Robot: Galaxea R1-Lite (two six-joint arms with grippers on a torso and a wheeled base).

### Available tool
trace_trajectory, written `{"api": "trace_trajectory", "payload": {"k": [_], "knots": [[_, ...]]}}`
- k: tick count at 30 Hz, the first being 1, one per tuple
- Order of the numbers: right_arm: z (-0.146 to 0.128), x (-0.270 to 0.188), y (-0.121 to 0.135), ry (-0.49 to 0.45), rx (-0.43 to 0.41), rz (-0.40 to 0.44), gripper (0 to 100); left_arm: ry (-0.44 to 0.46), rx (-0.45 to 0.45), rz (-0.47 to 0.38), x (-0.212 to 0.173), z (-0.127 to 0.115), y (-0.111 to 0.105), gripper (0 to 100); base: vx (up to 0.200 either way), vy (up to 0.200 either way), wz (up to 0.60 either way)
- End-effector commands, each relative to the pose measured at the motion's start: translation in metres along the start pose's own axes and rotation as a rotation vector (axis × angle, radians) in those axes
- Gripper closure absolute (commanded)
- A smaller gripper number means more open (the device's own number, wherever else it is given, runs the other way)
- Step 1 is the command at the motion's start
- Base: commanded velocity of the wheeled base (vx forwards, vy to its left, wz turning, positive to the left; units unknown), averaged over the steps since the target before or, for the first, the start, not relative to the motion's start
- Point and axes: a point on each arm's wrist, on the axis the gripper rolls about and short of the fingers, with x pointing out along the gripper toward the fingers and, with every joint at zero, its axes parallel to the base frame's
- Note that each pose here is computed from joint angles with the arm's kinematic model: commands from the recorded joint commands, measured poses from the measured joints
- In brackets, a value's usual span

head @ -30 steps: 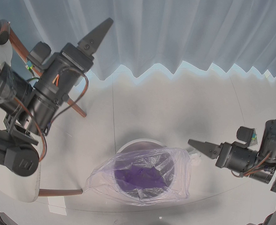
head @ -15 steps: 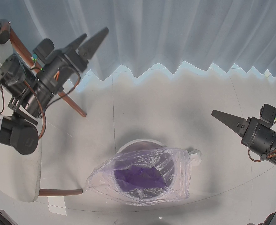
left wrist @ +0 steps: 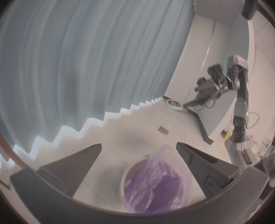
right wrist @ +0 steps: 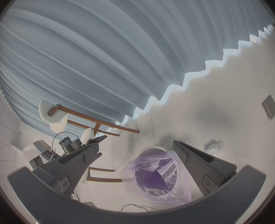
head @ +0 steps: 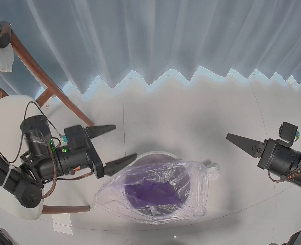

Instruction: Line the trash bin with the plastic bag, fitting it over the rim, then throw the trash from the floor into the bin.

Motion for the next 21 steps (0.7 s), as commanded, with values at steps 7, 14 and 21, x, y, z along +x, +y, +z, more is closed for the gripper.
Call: {"api": "trace_trajectory", "payload": {"k": [7, 14, 21], "knots": [[-0.007, 0.006, -0.005, 0.036, -0.005, -0.019, 0, 0.228, -0.088, -0.127, 0.009, -0.072, -0.022, 0, 0.000, 0.000, 0.00], [-0.008, 0.007, -0.005, 0.042, -0.004, -0.023, 0, 0.306, -0.144, -0.098, 0.015, -0.095, -0.022, 0, 0.000, 0.000, 0.00], [-0.008, 0.007, -0.005, 0.044, -0.004, -0.022, 0, 0.277, -0.150, -0.086, 0.029, -0.099, -0.014, 0, 0.000, 0.000, 0.00]]}}
